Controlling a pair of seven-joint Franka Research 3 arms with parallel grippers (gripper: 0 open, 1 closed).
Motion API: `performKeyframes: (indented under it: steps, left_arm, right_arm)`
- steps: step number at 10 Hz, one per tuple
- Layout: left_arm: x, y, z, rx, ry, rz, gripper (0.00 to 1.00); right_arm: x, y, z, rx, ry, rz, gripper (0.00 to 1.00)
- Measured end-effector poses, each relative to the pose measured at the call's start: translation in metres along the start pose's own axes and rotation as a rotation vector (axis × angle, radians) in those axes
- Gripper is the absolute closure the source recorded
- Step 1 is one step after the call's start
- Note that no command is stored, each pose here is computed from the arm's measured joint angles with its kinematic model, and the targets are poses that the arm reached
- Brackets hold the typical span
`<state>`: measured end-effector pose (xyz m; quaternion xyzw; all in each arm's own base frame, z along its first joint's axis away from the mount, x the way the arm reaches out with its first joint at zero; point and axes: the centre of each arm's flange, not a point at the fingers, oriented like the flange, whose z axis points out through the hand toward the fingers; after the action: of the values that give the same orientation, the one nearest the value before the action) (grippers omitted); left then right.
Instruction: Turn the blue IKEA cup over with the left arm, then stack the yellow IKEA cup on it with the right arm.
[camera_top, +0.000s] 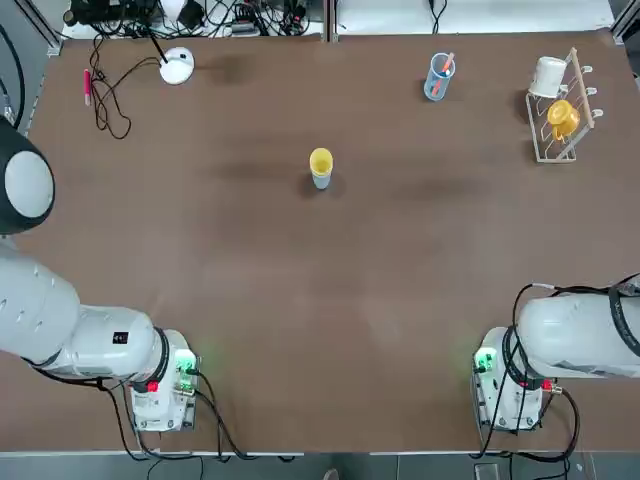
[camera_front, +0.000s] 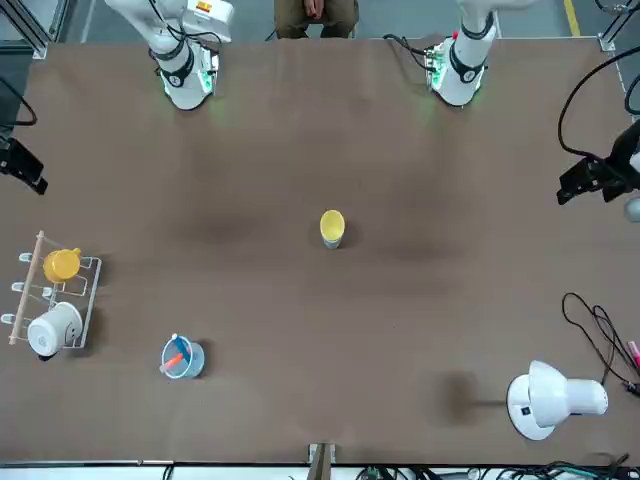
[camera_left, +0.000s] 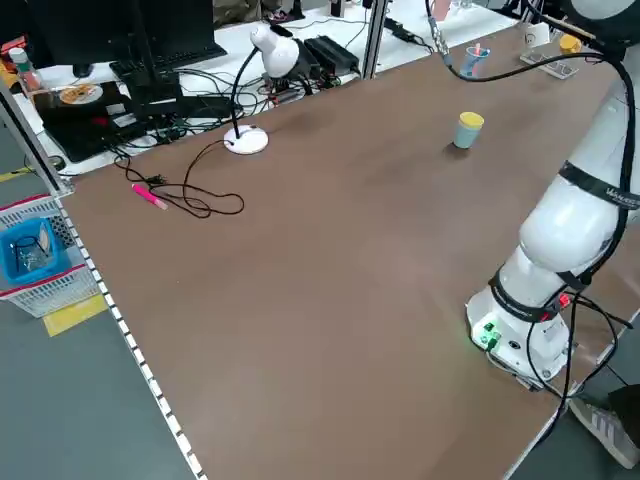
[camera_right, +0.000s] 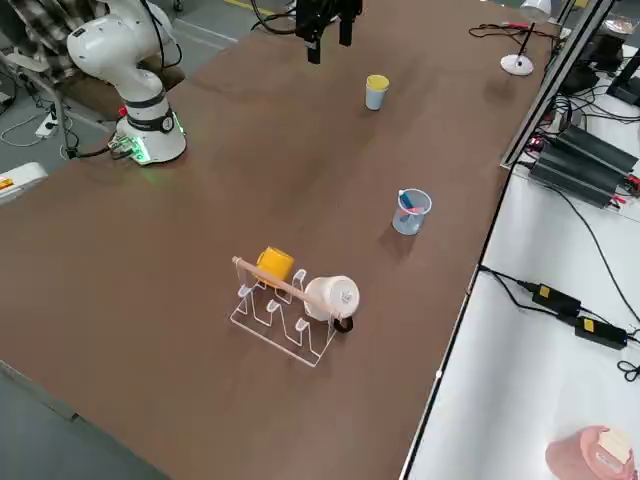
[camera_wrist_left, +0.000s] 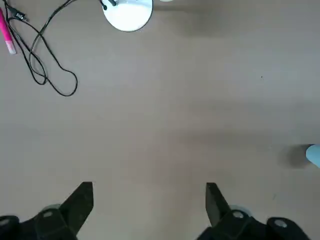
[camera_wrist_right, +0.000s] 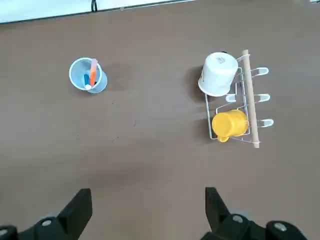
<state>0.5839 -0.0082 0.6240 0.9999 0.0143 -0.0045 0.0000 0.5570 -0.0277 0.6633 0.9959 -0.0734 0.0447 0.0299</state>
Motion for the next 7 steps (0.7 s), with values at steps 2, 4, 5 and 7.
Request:
performKeyframes:
  steps: [2,4,5,7]
  left_arm:
    - [0.0,0.0,0.0,0.0,0.0,0.0,0.01]
    - [0.0,0.0,0.0,0.0,0.0,0.0,0.01]
    - [0.0,0.0,0.0,0.0,0.0,0.0,0.01]
    - [0.0,0.0,0.0,0.0,0.0,0.0,0.01]
  right_arm:
    - [-0.001,-0.006,0.015,0.003,-0.033,-0.006,0.0]
    - [-0.003,-0.017,0.028,0.016,-0.058,-0.023,0.0]
    - [-0.003,-0.023,0.031,0.018,-0.062,-0.032,0.0]
    - [-0.004,-0.03,0.031,0.02,-0.061,-0.041,0.0]
